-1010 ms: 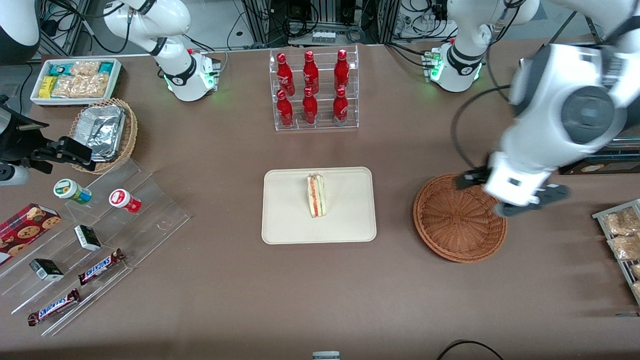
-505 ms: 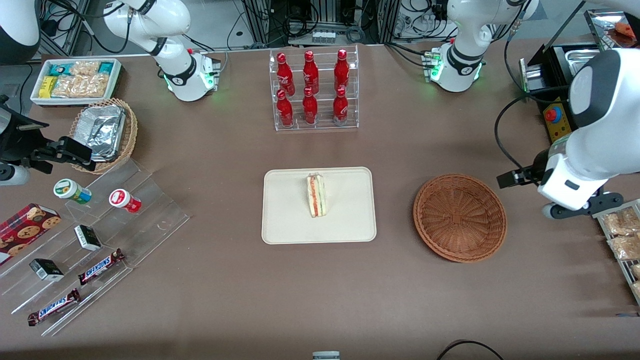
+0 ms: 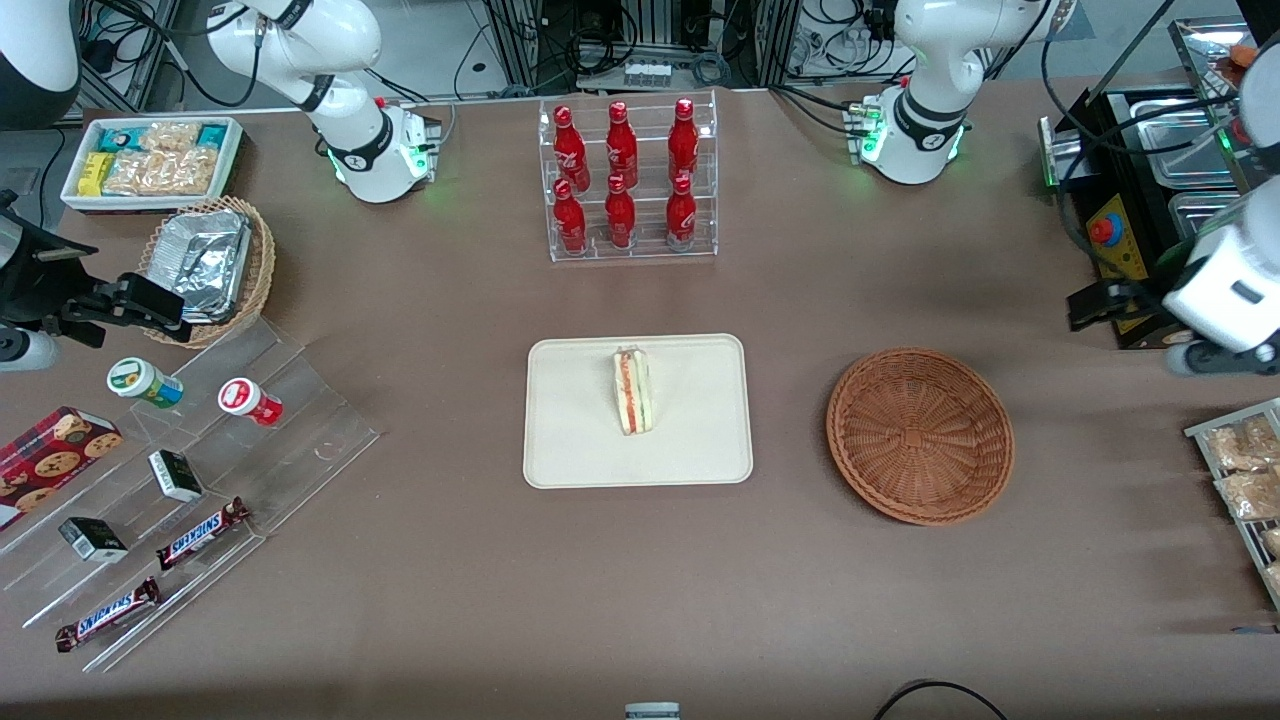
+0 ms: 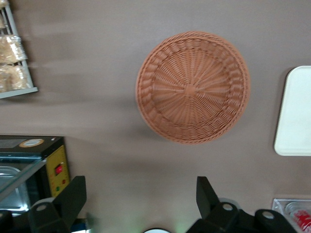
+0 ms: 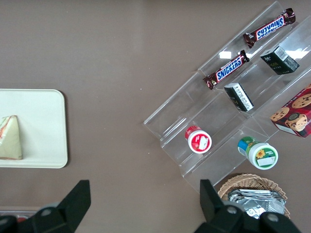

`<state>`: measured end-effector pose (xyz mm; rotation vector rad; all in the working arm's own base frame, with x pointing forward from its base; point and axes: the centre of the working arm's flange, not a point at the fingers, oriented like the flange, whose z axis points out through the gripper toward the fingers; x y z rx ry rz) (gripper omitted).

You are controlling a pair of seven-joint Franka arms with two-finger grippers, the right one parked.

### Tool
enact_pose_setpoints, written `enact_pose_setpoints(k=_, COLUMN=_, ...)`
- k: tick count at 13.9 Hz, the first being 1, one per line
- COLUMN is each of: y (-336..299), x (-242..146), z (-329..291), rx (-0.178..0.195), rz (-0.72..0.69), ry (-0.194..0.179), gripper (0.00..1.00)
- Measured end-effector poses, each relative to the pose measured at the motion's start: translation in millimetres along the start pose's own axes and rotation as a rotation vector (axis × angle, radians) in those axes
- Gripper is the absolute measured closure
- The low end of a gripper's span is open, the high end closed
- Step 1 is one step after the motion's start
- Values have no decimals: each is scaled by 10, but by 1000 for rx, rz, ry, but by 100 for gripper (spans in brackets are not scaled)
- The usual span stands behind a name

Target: Place sandwich from basket to tray

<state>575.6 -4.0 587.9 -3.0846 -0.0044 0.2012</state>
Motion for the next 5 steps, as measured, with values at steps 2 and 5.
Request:
enact_pose_setpoints(k=2, y=-189, x=-67, z=-37, rx=-1, rz=-5, ry=-1, gripper=0)
enact_pose_setpoints(k=5, y=-258, x=-106, z=-71, rx=-3, rz=-14, ry=-1, gripper=0)
